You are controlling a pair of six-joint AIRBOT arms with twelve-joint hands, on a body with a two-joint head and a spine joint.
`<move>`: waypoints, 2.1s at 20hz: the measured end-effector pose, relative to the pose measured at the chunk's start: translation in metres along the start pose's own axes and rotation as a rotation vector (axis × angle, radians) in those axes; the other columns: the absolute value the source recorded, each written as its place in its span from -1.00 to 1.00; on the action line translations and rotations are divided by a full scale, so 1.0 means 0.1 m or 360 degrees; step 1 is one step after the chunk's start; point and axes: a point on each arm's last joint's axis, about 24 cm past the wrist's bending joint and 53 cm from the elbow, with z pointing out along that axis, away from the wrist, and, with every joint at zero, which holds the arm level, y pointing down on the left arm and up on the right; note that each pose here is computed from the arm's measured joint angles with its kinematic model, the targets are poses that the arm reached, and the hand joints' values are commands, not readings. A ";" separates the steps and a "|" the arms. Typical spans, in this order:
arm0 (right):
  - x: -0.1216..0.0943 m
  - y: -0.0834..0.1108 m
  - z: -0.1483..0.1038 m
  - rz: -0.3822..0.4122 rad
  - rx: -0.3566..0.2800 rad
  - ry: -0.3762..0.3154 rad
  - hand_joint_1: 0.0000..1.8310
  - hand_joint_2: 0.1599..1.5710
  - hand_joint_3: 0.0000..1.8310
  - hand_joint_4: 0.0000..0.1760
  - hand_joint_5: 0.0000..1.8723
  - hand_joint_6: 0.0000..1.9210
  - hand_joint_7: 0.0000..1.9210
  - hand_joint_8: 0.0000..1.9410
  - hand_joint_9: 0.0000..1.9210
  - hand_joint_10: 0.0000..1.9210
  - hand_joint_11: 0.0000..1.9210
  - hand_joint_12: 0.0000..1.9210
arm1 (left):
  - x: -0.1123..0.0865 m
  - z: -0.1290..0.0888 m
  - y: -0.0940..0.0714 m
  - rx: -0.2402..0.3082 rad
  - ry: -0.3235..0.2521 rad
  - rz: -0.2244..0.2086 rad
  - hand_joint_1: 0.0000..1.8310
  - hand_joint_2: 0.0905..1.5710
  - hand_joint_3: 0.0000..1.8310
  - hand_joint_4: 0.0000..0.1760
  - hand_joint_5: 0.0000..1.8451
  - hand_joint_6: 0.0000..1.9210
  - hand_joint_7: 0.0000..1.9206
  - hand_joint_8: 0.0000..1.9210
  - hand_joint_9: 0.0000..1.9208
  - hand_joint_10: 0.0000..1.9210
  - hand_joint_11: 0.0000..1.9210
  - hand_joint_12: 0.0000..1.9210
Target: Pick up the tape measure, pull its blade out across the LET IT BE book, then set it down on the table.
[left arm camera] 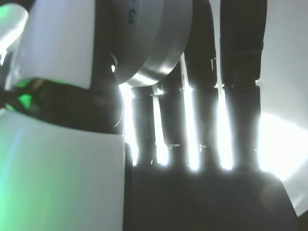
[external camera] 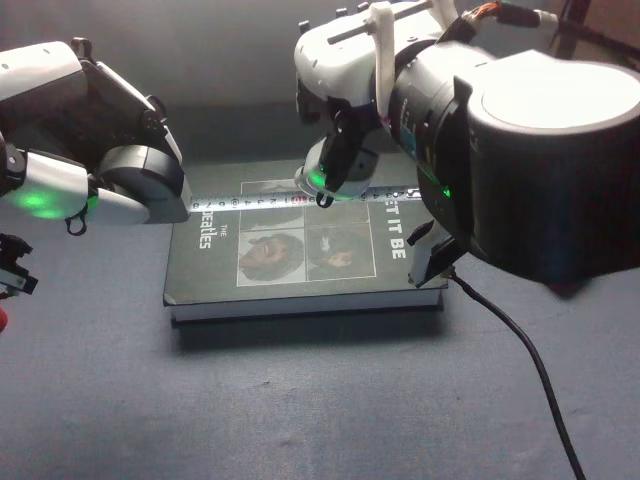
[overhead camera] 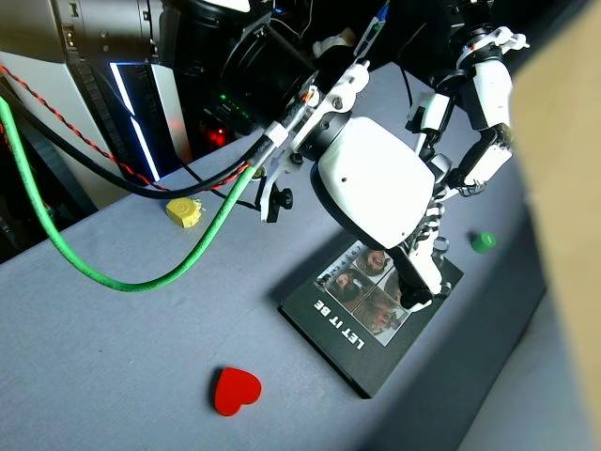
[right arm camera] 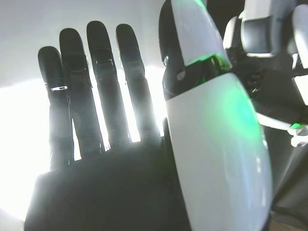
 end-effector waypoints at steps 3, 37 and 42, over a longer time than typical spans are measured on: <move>0.07 -0.03 0.01 -0.0027 0.0003 0.0008 -0.02 0.33 -1.00 -1.00 -0.26 -0.99 -0.21 -1.00 -0.27 -0.99 -0.68 -0.04 | 0.00 0.00 0.00 0.0002 0.0000 -0.0001 0.52 0.30 -1.00 -1.00 0.10 -0.30 0.17 -0.28 0.17 0.05 0.28 -0.29; 0.26 -0.17 0.00 -0.0191 -0.0014 0.0015 -0.01 0.33 -1.00 -1.00 -0.25 -1.00 -0.22 -1.00 -0.28 -1.00 -0.69 -0.04 | -0.05 0.00 0.01 0.0005 -0.0016 -0.0002 0.53 0.29 -1.00 -1.00 0.16 -0.42 0.16 -0.24 0.19 0.02 0.36 -0.40; 0.26 -0.17 0.00 -0.0192 -0.0014 0.0015 -0.01 0.34 -1.00 -1.00 -0.25 -1.00 -0.22 -1.00 -0.28 -1.00 -0.69 -0.04 | -0.05 0.00 0.01 0.0005 -0.0016 -0.0002 0.51 0.27 -1.00 -1.00 0.21 -0.50 0.26 -0.37 0.26 -0.16 0.36 -0.45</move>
